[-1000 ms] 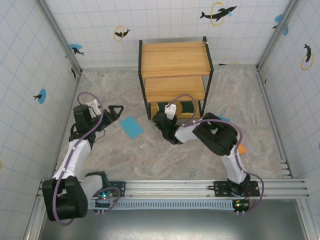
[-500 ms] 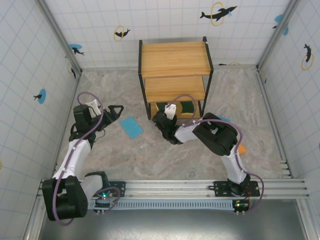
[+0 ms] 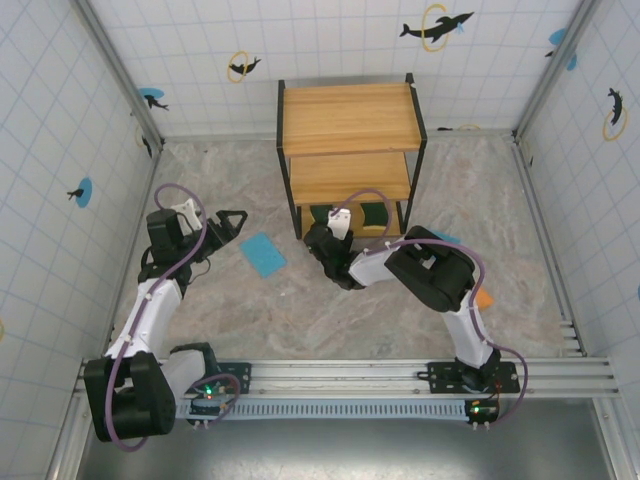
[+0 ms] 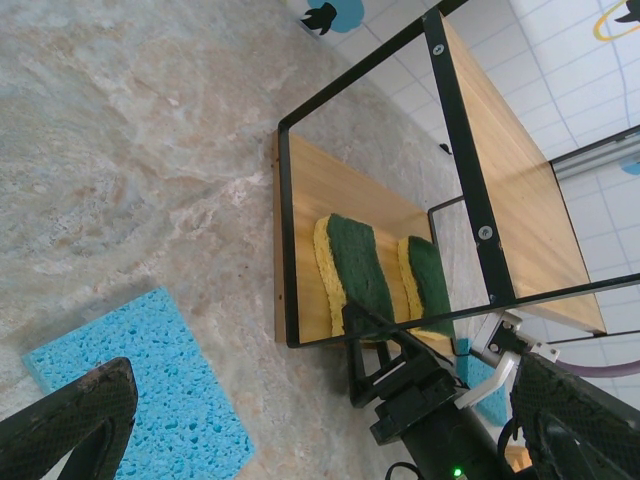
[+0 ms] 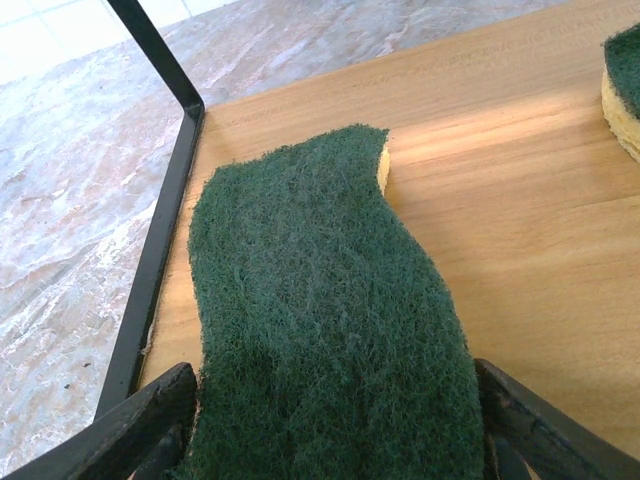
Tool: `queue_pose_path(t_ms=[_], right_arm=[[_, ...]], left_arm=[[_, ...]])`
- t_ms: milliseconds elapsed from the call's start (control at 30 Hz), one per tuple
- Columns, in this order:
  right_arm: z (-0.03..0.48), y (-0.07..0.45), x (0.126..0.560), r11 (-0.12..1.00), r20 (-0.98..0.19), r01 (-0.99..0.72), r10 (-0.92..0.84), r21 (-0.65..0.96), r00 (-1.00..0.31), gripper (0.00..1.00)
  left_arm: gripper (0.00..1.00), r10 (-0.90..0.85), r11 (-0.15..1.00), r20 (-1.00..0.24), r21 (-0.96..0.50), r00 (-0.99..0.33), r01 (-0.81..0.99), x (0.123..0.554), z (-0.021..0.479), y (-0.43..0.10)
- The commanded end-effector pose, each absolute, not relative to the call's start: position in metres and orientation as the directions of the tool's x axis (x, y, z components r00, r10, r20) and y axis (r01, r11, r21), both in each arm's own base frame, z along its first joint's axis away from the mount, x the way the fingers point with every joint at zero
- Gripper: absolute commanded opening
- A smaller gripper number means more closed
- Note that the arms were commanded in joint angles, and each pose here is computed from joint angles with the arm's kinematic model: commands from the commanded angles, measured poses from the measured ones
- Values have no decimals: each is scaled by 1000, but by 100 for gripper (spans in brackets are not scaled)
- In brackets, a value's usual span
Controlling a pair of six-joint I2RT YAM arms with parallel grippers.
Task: Place and organize the cleaning sponges onto the shelf
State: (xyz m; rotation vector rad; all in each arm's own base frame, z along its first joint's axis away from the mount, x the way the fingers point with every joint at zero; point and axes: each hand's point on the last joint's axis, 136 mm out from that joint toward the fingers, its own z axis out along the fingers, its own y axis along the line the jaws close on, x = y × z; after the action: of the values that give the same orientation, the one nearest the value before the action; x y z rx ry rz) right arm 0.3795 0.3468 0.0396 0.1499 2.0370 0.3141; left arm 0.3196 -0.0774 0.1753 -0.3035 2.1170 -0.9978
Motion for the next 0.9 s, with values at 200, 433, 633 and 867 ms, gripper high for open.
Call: queue_pose_path(t_ms=[200,433,633,867], right_arm=[[63,361,383,942,-863,-35,290,334,-414,72],[63,362,384,942,-867,-23,297,334,-401,73],[61,355,387,942,-868,26,319,335,-380,72],[60,353,388,944,-871,60,323,325,-371,69]], left_arm=[[97,-492,658,-539,-745,-684,114,319,175,-79],[98,-491,657,-537,-745,-687,113,318,174,-79],[98,-491,658,-537,-744,-686,112,319,175,-79],[98,-490,658,-536,-745,-688,112,318,174,-79]])
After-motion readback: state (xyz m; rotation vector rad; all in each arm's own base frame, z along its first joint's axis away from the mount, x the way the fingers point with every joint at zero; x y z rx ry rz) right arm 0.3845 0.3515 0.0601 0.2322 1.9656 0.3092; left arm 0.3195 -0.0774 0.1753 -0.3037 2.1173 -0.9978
